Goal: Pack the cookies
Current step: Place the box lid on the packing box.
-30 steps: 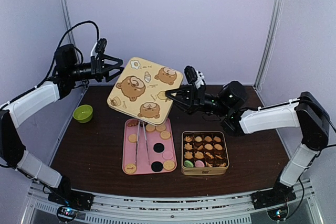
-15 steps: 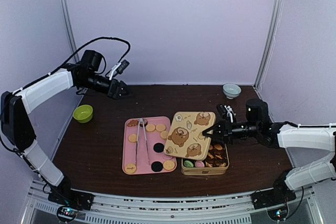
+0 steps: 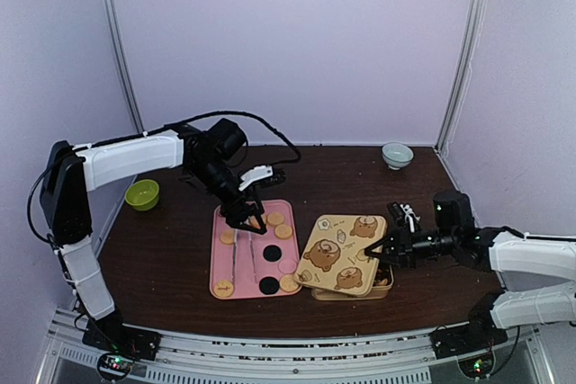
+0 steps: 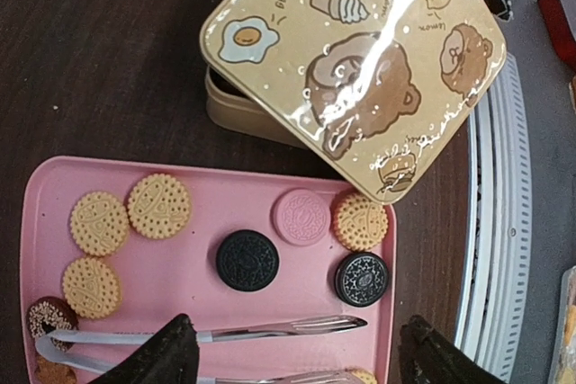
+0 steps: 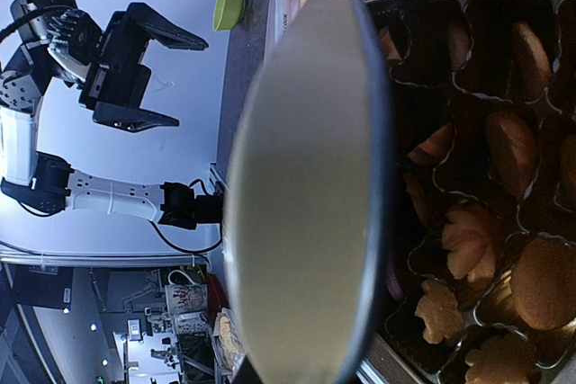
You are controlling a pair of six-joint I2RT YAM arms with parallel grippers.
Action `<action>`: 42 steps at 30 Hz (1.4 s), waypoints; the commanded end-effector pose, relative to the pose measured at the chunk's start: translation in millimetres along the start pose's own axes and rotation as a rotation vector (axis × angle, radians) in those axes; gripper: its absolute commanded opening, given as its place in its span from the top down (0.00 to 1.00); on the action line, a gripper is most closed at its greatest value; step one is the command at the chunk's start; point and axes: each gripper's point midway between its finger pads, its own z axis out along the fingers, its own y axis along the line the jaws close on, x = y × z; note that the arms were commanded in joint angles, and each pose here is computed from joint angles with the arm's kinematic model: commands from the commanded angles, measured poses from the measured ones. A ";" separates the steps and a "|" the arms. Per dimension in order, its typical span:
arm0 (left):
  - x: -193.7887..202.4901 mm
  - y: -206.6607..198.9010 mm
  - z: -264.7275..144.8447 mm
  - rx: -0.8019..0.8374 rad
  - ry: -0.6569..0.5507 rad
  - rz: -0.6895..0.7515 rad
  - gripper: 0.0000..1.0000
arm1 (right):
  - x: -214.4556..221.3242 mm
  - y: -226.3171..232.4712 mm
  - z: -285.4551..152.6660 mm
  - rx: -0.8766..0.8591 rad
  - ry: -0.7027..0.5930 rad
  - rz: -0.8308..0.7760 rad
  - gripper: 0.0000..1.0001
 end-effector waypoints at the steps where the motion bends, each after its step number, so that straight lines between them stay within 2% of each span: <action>1: -5.4 -5.3 12.7 0.000 0.049 0.112 0.21 | 1.4 -19.5 -4.1 0.065 -0.023 0.009 1.00; 6: -7.0 -11.6 26.3 0.026 0.073 0.142 0.21 | -0.4 -11.2 -9.9 0.017 -0.048 -0.005 0.96; 10: -5.6 -14.7 38.2 0.051 0.092 0.139 0.25 | -1.9 -0.3 -14.0 -0.041 -0.073 -0.035 0.97; 12: -9.4 -9.8 43.6 0.032 0.092 0.119 0.29 | 0.2 -9.6 -15.5 -0.014 -0.082 -0.020 1.00; 16: -14.3 -12.4 47.9 0.057 0.075 0.103 0.30 | 5.9 -28.7 -17.3 0.039 -0.090 0.018 1.00; 21: -15.4 -19.5 56.7 0.076 0.085 0.134 0.30 | 3.4 -44.5 -19.6 0.124 -0.109 0.036 0.80; 26: -5.4 -27.4 76.6 0.080 0.146 0.207 0.31 | -3.8 -61.5 -21.5 0.198 -0.133 0.065 0.71; 31: 5.7 -25.9 97.1 0.064 0.211 0.256 0.32 | -12.7 -74.6 -24.8 0.255 -0.159 0.109 0.76; 35: 4.2 -23.4 103.6 0.069 0.211 0.252 0.33 | -15.9 -78.7 -27.8 0.299 -0.164 0.107 0.77; 38: 1.0 -25.7 104.2 0.083 0.197 0.249 0.34 | -17.1 -77.9 -35.9 0.352 -0.169 0.072 0.70; 42: -3.1 -30.2 106.4 0.106 0.182 0.242 0.37 | -26.0 -62.2 -54.5 0.405 -0.220 -0.022 0.51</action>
